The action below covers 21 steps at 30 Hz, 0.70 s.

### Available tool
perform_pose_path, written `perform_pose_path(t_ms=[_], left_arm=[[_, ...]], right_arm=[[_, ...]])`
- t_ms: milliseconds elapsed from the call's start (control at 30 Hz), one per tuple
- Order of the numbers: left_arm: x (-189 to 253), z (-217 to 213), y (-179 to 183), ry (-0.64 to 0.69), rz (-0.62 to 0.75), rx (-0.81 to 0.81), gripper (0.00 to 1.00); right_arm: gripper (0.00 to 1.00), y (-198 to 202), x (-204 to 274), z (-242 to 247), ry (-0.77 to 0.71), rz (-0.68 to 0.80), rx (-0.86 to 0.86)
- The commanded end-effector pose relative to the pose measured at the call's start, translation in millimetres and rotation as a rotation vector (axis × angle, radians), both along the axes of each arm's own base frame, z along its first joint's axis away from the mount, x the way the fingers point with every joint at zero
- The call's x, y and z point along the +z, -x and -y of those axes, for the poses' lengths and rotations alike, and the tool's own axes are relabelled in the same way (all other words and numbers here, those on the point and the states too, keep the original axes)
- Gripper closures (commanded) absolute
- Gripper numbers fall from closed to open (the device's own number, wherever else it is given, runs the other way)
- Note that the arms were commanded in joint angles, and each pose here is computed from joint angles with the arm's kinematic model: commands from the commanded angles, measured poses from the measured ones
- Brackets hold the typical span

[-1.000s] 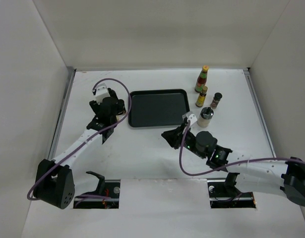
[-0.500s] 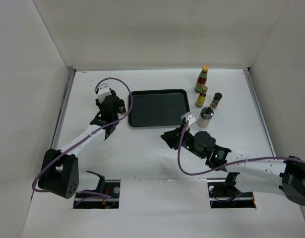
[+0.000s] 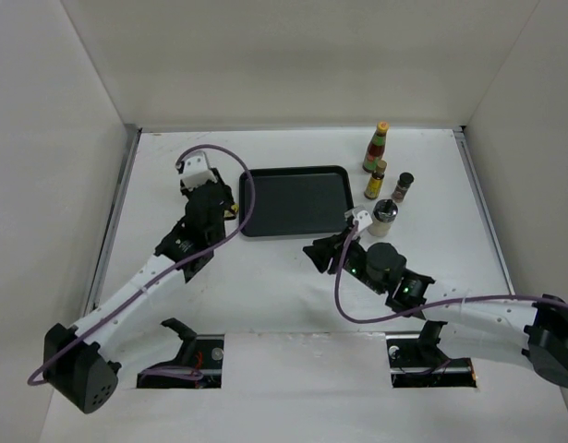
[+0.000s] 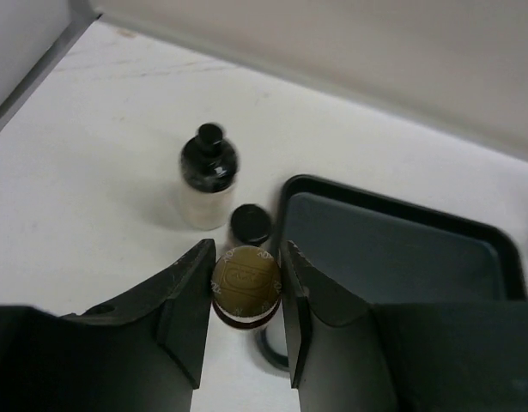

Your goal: Organize the condiment bottles

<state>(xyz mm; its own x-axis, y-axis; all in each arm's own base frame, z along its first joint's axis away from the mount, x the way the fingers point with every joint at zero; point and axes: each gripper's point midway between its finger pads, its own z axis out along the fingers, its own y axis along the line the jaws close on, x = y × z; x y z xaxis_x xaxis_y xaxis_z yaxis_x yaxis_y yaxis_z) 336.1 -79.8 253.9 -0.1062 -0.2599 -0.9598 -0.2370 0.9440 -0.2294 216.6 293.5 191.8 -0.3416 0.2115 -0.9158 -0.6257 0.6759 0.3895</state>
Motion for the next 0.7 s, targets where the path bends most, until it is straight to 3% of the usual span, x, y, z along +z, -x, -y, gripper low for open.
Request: perform_pose_path(t_ms=[0,200,367,667], left_arm=[[49,29,-22,0.052,0.108,-0.036,0.83],[42,83,-96,0.038,0.092,-0.107,0.82],[21,92,-146,-0.001,0.07,-0.098,0.82],[-8,97,-185,-0.021,0.044,-0.114,0.82]], right_arm=[[0.54,-8,16,9,-0.065,0.023,-0.055],[0.53,-17,13,20,-0.059,0.013,-0.097],[0.52,-17,14,23,-0.067,0.014,-0.102],[0.52,-19,10,20,-0.055,0.012,-0.099]])
